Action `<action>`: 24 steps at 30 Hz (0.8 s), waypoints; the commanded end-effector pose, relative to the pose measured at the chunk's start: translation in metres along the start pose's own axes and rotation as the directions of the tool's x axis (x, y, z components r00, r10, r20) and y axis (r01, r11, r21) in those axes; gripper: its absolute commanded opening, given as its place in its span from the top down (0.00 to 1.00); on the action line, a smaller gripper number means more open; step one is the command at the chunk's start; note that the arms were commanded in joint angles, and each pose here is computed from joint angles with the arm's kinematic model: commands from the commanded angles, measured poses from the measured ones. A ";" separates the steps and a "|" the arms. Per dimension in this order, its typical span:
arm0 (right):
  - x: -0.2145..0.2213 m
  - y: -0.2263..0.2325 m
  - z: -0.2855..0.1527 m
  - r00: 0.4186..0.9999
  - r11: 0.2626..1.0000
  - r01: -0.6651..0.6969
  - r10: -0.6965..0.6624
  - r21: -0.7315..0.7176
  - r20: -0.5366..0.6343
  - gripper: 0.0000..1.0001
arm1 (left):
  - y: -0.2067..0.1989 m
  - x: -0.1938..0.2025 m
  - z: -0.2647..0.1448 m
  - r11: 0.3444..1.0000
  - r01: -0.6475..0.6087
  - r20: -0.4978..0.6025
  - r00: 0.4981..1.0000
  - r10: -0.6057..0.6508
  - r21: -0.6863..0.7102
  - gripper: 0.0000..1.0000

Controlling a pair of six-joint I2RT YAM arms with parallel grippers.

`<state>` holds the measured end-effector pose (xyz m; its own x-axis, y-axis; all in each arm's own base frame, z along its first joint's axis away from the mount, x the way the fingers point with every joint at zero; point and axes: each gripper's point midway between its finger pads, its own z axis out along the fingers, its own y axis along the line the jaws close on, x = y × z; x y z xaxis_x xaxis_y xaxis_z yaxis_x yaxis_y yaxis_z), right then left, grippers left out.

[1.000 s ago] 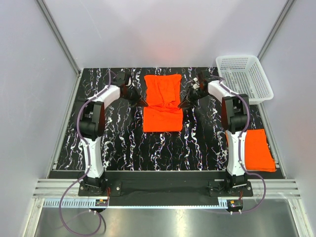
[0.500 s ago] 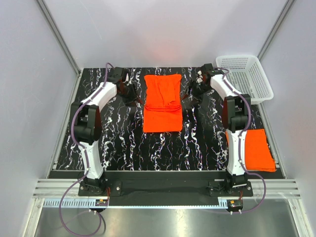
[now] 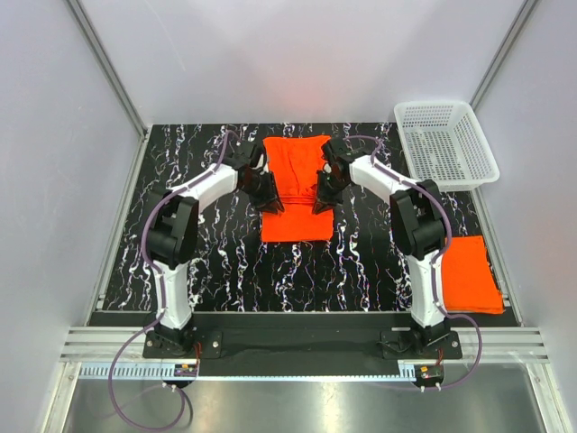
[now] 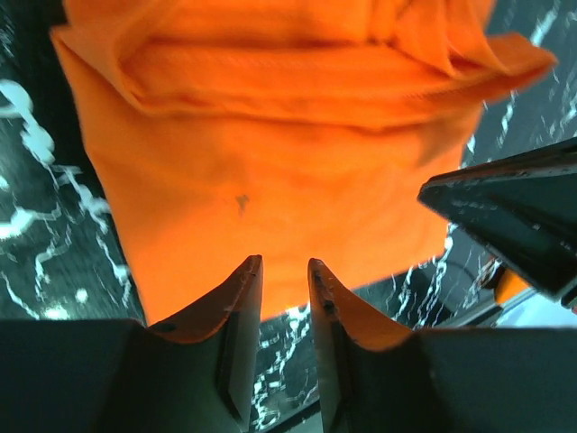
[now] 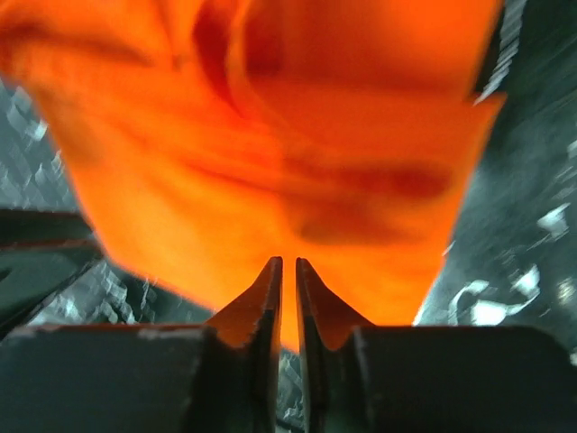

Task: Fold and stack the t-shirts
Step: Fold the tshirt

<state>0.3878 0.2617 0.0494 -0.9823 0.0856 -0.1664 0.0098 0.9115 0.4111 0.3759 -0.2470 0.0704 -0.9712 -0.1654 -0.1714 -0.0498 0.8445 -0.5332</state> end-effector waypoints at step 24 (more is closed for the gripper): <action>-0.145 -0.013 -0.006 0.944 0.998 -0.051 0.038 0.030 0.327 0.83 | -0.016 -0.032 -0.009 0.998 -0.026 0.095 0.995 0.021 0.055 0.69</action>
<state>0.4936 0.2438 0.0480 -0.9110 0.1782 -0.3718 0.0433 0.9381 0.3437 0.3834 -0.2432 0.0578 -0.9674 -0.1942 -0.1628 -0.0794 0.8423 -0.5331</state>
